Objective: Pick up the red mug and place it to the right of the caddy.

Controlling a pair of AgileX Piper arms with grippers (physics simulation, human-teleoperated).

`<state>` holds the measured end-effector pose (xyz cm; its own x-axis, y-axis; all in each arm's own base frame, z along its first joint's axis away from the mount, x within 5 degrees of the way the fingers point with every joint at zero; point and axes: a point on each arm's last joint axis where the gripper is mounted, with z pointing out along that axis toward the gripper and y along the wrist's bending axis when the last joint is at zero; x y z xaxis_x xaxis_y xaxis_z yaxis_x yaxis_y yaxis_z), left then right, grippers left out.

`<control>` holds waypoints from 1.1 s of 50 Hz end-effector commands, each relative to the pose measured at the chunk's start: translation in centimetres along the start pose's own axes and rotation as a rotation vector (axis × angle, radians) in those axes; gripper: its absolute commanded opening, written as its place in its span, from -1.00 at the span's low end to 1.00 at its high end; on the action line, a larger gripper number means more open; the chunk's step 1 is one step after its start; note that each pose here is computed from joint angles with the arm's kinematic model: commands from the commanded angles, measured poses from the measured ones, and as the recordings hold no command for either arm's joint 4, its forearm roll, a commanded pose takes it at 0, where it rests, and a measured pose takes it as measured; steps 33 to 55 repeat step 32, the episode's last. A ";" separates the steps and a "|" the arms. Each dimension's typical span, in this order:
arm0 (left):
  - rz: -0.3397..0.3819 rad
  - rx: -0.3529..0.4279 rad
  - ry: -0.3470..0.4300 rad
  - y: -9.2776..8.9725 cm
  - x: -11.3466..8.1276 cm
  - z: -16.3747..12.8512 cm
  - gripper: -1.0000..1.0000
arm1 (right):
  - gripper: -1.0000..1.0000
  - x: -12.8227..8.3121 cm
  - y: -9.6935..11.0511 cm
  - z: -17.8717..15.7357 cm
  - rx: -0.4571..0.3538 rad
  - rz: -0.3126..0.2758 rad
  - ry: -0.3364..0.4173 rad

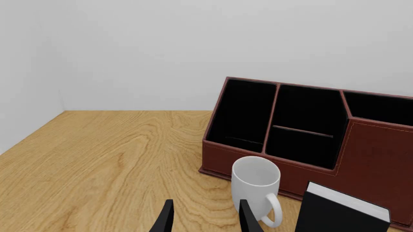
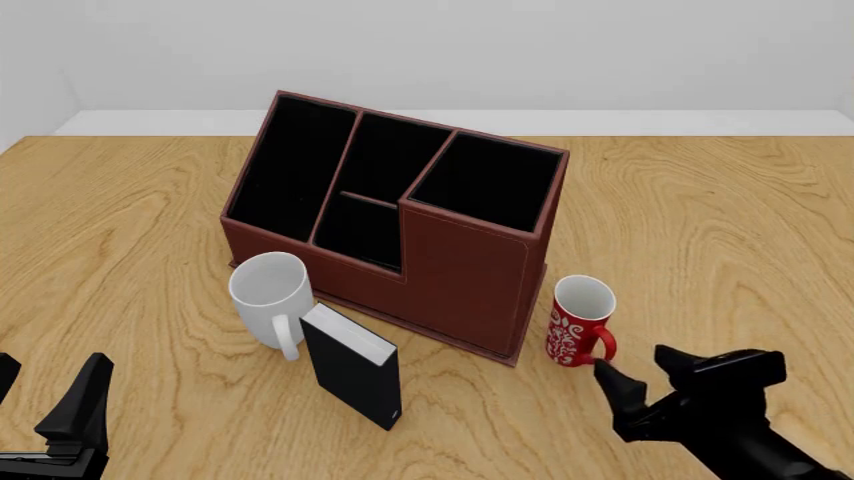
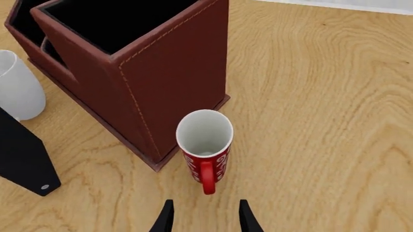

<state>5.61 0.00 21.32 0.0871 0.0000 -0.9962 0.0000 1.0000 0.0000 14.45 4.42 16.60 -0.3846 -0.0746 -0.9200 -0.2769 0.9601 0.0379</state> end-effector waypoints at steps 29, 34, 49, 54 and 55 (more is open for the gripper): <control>0.000 0.000 0.000 0.0 0.0 0.0 1.00 | 1.00 -2.1 0.1 -13.0 -0.007 -0.007 -0.177; 0.000 0.000 0.000 0.0 0.0 0.0 1.00 | 1.00 -2.7 0.1 -13.5 -0.002 -0.001 -0.188; 0.000 0.000 0.000 0.0 0.0 0.0 1.00 | 1.00 -2.7 0.1 -13.5 -0.002 -0.001 -0.188; 0.000 0.000 0.000 0.0 0.0 0.0 1.00 | 1.00 -2.7 0.1 -13.5 -0.002 -0.001 -0.188; 0.000 0.000 0.000 0.0 0.0 0.0 1.00 | 1.00 -2.7 0.1 -13.5 -0.002 -0.001 -0.188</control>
